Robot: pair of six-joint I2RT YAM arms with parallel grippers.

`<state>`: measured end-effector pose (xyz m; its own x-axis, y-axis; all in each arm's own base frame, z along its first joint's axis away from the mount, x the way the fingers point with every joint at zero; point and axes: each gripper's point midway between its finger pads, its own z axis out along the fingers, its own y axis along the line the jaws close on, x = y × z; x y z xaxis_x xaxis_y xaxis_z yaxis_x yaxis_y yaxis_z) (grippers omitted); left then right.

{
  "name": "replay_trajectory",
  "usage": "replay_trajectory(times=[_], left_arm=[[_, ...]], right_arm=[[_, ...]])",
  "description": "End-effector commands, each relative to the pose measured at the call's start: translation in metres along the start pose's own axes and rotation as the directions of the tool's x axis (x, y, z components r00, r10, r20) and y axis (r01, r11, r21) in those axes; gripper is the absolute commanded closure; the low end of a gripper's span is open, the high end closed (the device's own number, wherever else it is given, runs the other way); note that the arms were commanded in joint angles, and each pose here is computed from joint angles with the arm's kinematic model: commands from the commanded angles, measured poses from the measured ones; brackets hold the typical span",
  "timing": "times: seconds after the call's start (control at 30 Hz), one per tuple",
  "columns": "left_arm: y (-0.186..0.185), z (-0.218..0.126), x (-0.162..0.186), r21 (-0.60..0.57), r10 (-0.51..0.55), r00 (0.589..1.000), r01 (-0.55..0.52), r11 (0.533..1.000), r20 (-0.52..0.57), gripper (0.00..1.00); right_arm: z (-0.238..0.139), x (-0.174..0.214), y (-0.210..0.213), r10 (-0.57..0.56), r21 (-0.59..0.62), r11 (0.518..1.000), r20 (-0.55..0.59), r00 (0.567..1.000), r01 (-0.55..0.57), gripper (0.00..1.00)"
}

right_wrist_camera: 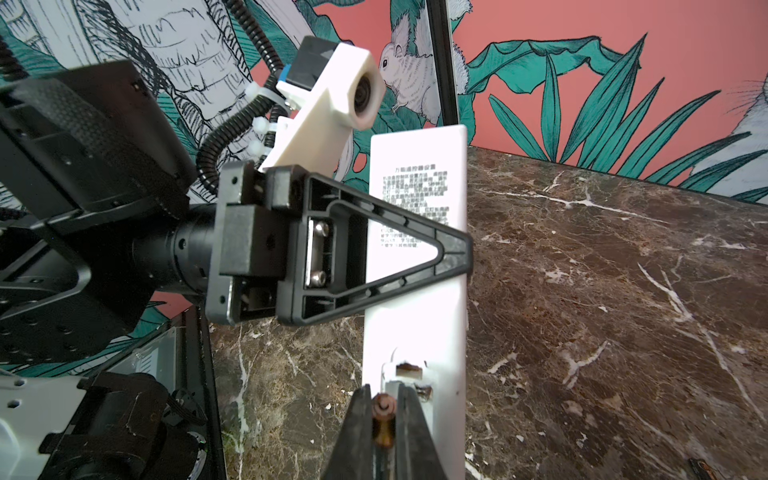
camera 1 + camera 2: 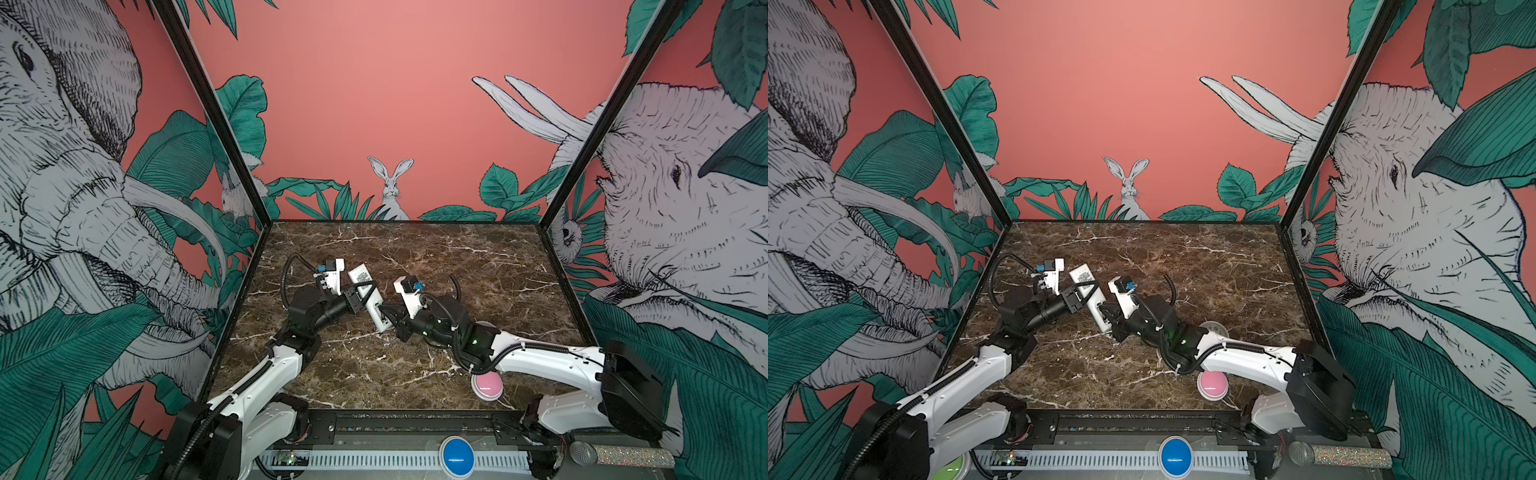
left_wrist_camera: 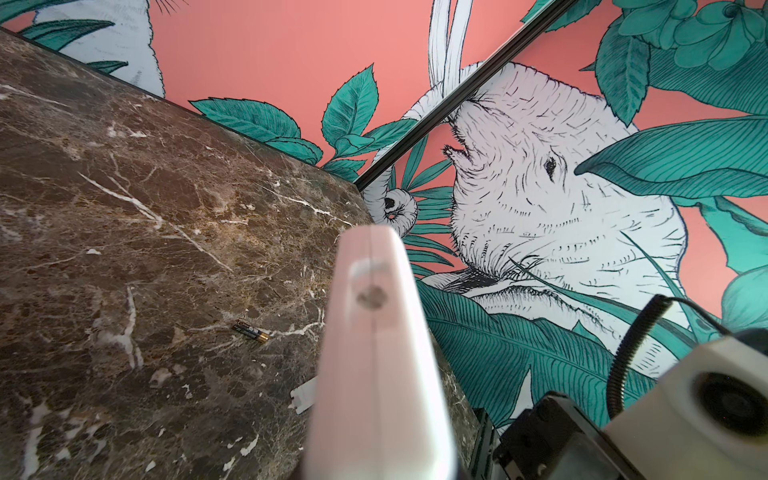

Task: Load the batteries into the remote control
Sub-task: 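Lower the battery into the compartment while the left gripper holds the remote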

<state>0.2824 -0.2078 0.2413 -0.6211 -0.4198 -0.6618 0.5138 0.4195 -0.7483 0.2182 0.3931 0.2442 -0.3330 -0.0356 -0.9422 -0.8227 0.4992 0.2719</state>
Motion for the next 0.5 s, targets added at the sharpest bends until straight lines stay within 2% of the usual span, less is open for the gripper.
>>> replay_trajectory(times=[0.0, 0.47], left_arm=[[-0.011, -0.003, -0.006, 0.051, 0.024, 0.999, -0.025, 0.998, 0.024, 1.0], [-0.018, -0.005, -0.009, 0.079, 0.032, 0.998, -0.035, 0.996, 0.047, 1.0]], right_arm=[[0.004, -0.019, 0.008, -0.021, -0.016, 1.0, 0.053, 0.998, 0.022, 1.0], [0.011, -0.007, 0.004, -0.011, -0.006, 1.0, 0.024, 1.0, 0.011, 1.0]])
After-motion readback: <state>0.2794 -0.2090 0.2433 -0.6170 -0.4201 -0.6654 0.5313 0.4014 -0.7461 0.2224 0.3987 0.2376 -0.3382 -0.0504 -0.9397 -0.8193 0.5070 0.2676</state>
